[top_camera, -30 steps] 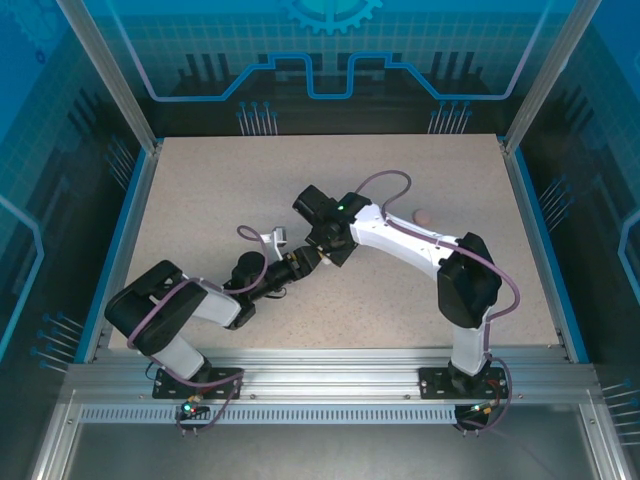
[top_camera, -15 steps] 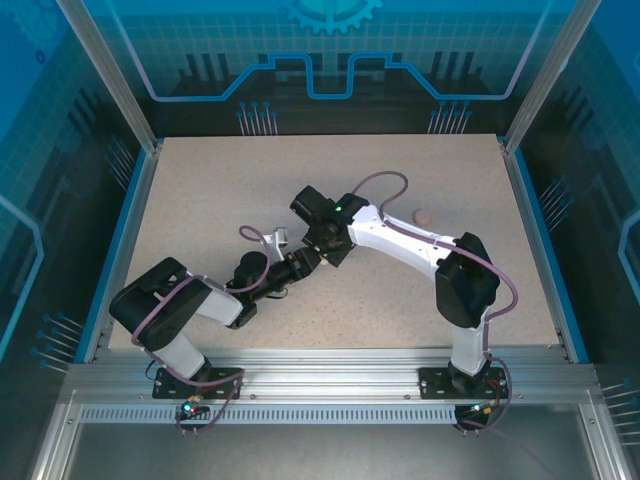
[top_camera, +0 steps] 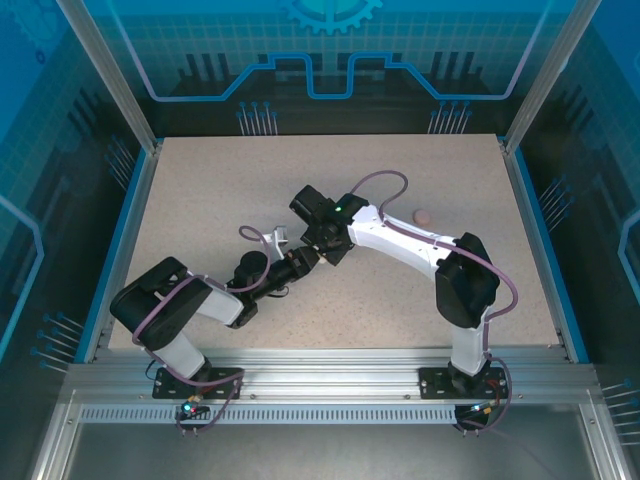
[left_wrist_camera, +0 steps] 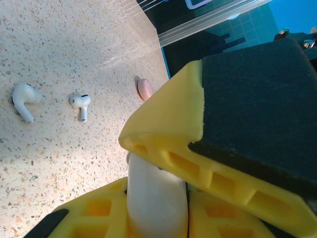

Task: Insert wireless bluetooth earbuds into charging case

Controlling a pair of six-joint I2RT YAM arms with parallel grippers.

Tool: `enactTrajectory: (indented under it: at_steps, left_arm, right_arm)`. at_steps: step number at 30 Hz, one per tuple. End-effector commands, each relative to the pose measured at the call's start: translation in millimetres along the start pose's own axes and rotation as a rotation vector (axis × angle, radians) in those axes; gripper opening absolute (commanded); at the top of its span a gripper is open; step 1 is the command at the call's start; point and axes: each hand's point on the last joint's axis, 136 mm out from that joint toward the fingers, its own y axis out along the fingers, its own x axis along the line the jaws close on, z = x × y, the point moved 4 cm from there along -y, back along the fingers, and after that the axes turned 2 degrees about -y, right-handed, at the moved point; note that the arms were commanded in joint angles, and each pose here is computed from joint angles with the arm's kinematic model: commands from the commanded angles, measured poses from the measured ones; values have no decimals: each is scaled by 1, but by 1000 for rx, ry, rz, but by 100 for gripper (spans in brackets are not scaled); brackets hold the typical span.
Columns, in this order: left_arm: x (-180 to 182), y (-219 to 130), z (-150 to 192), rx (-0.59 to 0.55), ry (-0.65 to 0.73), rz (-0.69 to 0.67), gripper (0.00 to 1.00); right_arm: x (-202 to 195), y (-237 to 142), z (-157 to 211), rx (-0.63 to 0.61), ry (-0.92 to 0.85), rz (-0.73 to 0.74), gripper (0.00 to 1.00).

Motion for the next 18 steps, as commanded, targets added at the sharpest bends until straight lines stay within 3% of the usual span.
enactTrajectory:
  at_steps: [1,4,7,10,12,18]
  left_arm:
    - [-10,0,-8,-45,43,25,24]
    - [-10,-2,-9,-51,46,20,22]
    - [-11,-3,-10,-56,50,18,13]
    - [-12,-5,-9,-50,51,17,11]
    - [-14,-6,-8,-38,57,17,7]
    - [-35,-11,-1,76,144,49,2]
  right_arm:
    - [3,-6,9,12,-3,4,50]
    - [3,-6,9,10,-1,4,50]
    - [4,-6,8,9,0,-2,52]
    - [6,-14,-1,-14,-7,-25,69]
    - [4,-29,-14,-55,-22,-40,75]
    - [-28,-86,-63,-252,-128,-116,79]
